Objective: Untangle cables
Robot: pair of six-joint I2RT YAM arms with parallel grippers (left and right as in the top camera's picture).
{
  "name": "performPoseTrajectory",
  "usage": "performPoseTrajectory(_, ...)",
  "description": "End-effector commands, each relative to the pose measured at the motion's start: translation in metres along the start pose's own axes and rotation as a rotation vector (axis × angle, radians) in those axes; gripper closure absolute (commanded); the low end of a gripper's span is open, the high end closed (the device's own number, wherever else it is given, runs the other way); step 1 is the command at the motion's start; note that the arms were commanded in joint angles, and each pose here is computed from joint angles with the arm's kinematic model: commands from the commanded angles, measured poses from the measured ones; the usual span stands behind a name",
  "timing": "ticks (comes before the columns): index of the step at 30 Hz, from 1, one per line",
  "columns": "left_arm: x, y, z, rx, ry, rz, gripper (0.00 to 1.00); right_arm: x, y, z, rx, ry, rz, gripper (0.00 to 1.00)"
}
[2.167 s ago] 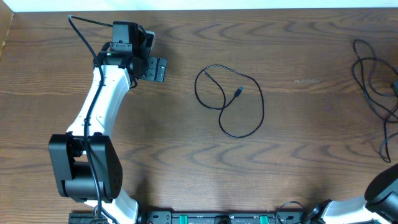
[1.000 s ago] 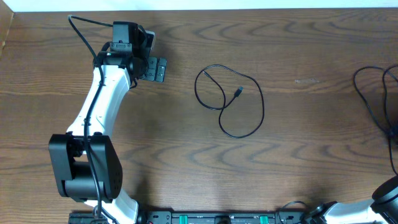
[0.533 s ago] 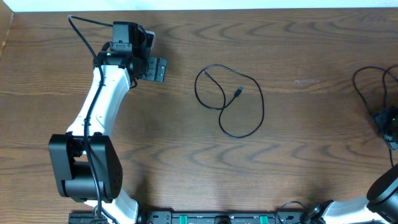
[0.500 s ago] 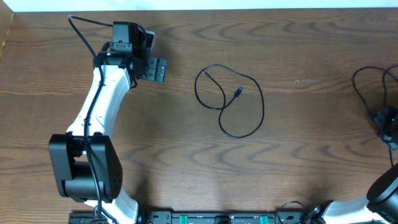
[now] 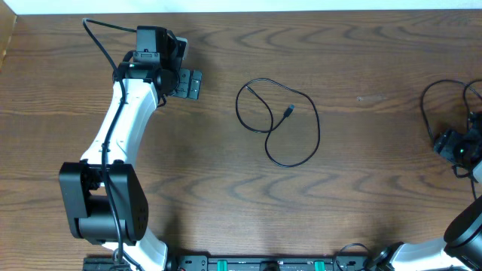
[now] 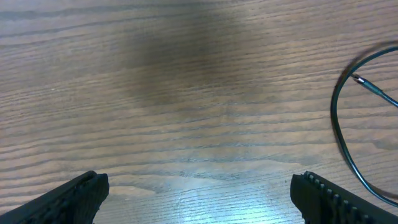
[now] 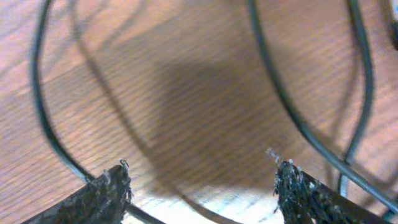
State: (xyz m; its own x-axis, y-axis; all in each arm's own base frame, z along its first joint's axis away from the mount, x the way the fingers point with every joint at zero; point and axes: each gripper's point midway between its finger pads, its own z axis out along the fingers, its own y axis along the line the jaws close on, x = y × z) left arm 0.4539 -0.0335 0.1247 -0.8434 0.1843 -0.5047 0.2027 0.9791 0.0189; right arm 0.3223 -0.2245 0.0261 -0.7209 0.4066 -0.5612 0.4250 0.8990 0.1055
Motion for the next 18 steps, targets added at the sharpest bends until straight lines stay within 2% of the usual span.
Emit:
performPoseTrajectory(1,0.004,0.000,0.002,-0.006,0.013,-0.005,0.02,-0.006,0.019,-0.003,-0.097,-0.028,-0.077,0.25)
performPoseTrajectory(5,0.004,0.000,0.002,-0.006,0.013,-0.005,0.02,-0.009,0.050,-0.009,-0.272,-0.084,-0.268,0.25)
performPoseTrajectory(7,0.004,0.000,0.002,-0.006,0.013,-0.005,0.02,-0.010,0.065,-0.014,-0.355,-0.124,-0.372,0.19)
performPoseTrajectory(11,0.004,0.000,0.002,-0.006,0.013,-0.005,0.02,0.005,0.059,-0.010,-0.312,-0.069,-0.485,0.20)
performPoseTrajectory(15,0.004,0.000,0.002,-0.006,0.013,-0.005,0.02,0.013,0.037,-0.005,-0.191,-0.001,-0.487,0.30)
performPoseTrajectory(16,0.004,0.000,0.002,-0.006,0.013,-0.005,0.02,0.013,0.033,-0.004,-0.171,0.009,-0.488,0.36)
performPoseTrajectory(17,0.004,0.000,0.002,-0.006,0.013,-0.005,0.02,0.016,0.027,-0.003,-0.134,0.030,-0.477,0.47)
performPoseTrajectory(18,0.004,0.000,0.002,-0.006,0.013,-0.005,0.02,0.016,0.024,-0.003,-0.119,0.037,-0.466,0.53)
